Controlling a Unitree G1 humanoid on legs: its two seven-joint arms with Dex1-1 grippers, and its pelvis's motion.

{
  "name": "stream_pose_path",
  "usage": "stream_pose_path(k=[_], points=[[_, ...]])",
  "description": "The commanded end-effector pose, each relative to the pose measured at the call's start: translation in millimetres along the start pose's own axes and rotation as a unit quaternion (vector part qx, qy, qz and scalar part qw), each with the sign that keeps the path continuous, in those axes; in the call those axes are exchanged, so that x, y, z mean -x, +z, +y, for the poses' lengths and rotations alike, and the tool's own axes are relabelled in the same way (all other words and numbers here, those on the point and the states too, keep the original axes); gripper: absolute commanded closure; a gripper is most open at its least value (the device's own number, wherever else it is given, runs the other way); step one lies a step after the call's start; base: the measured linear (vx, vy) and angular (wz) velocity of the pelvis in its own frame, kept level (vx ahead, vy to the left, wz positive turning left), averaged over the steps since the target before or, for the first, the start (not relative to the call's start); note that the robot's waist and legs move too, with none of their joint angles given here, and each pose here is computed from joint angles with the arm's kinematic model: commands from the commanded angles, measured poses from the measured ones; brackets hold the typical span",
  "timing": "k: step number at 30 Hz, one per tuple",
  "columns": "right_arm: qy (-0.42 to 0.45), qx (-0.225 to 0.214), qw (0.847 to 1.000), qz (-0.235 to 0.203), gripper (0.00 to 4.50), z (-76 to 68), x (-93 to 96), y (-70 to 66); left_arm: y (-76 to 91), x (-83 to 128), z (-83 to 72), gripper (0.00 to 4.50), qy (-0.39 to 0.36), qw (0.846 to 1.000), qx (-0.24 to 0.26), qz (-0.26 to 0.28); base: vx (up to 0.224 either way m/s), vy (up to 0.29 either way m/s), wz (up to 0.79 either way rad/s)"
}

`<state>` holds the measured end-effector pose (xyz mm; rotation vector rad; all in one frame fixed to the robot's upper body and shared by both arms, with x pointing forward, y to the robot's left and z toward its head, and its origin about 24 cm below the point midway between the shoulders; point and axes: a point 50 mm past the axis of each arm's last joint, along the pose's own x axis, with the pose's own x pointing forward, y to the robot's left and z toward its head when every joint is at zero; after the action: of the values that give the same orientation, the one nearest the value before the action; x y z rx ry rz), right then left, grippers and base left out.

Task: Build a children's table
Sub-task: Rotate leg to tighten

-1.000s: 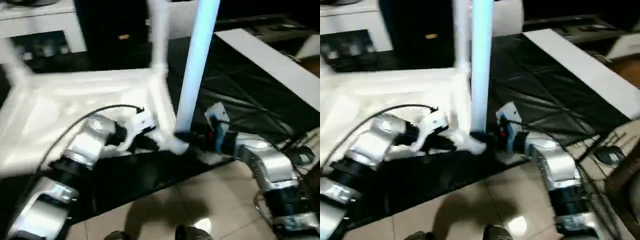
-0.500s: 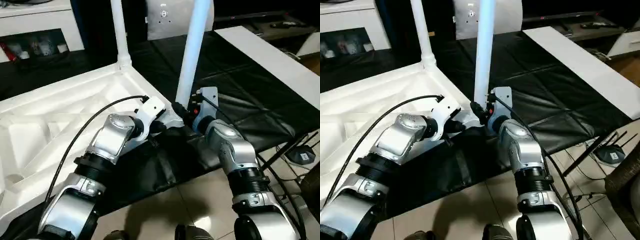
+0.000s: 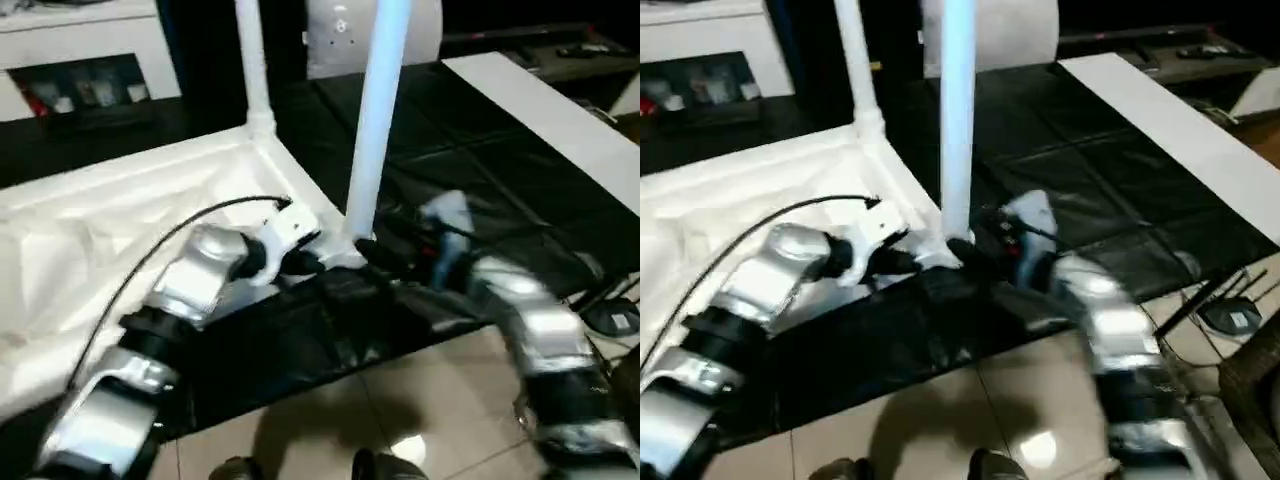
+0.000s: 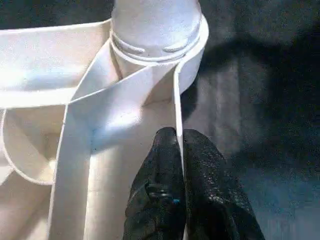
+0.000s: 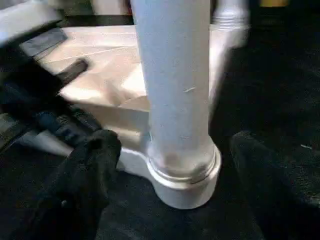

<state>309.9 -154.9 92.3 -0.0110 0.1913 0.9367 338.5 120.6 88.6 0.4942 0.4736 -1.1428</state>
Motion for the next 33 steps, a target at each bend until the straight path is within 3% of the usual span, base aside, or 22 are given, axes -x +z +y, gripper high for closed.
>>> stream_pose_path(k=[1,10,17,33], points=[[0.056,0.021,0.998,0.011,0.31,3.2,9.5,5.3,6.1,0.1,-10.9,4.5,-0.084,0.995,-0.056,-0.007,0.0,0.0,0.0],[0.169,0.059,0.981,0.069,0.31,7.4,18.7,3.3,1.7,11.7,-21.1,4.5,-0.203,0.97,-0.134,0.026,0.0,0.0,0.0],[0.244,0.053,0.964,0.088,0.93,11.7,7.1,0.0,0.3,13.1,-26.8,4.5,-0.259,0.947,-0.182,0.047,0.0,0.0,0.0],[0.319,0.046,0.943,0.087,2.22,25.5,-8.5,-2.8,4.4,11.7,-28.1,4.5,-0.277,0.939,-0.2,0.044,0.0,0.0,0.0]])
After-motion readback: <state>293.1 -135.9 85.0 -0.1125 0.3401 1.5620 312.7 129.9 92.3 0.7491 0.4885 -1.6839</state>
